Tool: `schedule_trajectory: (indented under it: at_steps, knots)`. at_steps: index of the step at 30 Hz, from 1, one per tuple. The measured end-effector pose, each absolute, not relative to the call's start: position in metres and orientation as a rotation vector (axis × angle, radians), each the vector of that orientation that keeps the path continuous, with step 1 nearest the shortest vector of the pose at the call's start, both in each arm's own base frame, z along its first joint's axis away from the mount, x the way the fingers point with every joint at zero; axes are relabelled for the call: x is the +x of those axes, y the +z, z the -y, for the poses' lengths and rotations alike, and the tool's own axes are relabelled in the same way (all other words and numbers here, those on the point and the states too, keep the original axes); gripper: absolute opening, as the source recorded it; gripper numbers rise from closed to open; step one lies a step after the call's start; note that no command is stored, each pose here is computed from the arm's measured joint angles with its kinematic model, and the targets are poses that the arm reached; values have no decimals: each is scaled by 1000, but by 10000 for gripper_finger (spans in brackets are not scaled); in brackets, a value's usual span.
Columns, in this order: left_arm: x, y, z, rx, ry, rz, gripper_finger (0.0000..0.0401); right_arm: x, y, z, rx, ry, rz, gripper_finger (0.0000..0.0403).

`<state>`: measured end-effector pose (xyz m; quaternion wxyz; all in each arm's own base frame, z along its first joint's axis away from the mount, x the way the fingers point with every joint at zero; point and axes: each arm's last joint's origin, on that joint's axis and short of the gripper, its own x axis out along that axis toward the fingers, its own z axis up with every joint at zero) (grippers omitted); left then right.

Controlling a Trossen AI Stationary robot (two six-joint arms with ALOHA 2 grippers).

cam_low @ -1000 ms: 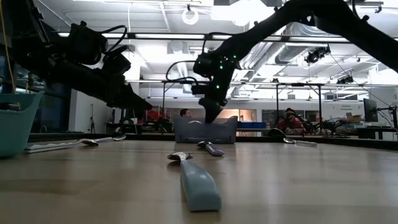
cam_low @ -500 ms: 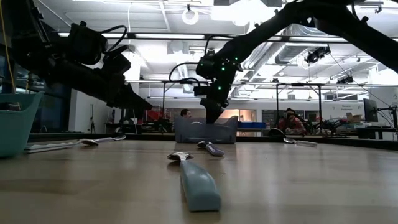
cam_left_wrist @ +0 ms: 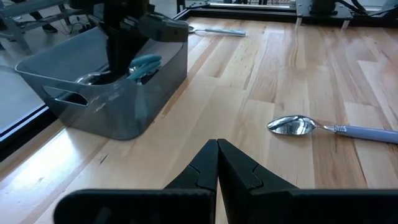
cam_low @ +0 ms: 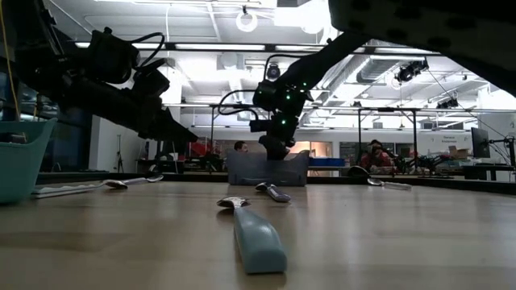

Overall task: Sort silverware by color (type)
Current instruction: Put the blue spoon into the black bin, then put the purple spoon into the orange bin

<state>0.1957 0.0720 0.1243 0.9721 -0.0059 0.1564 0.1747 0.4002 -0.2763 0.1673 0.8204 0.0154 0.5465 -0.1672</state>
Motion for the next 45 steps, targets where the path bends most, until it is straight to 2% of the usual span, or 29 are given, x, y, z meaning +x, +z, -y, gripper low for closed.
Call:
schedule_trajectory:
  at_steps: [6, 13, 17, 21, 26, 28, 40, 45]
  knots:
    - [196, 124, -72, -6, 348, -318, 0, 401, 164, 277, 31, -355, -1161, 17]
    - [196, 124, -72, -6, 348, -319, 0, 401, 165, 277, 28, -358, -1158, 91]
    - [196, 124, -72, 1, 347, -320, 0, 400, 180, 275, -22, -377, -1143, 107]
    - [196, 124, -72, 2, 346, -320, 0, 399, 197, 272, -47, -401, -1118, 89]
    - [196, 124, -72, 1, 346, -321, 0, 407, 212, 260, -72, -372, -1044, 21]
    - [196, 124, -72, 1, 346, -321, 0, 414, 213, 255, -77, -343, -1006, 7]
    - [195, 123, -72, 0, 346, -327, 0, 451, 229, 217, -96, -283, -764, 1]
    - [195, 123, -72, 0, 345, -330, 0, 457, 212, 199, -97, -254, -692, 0]
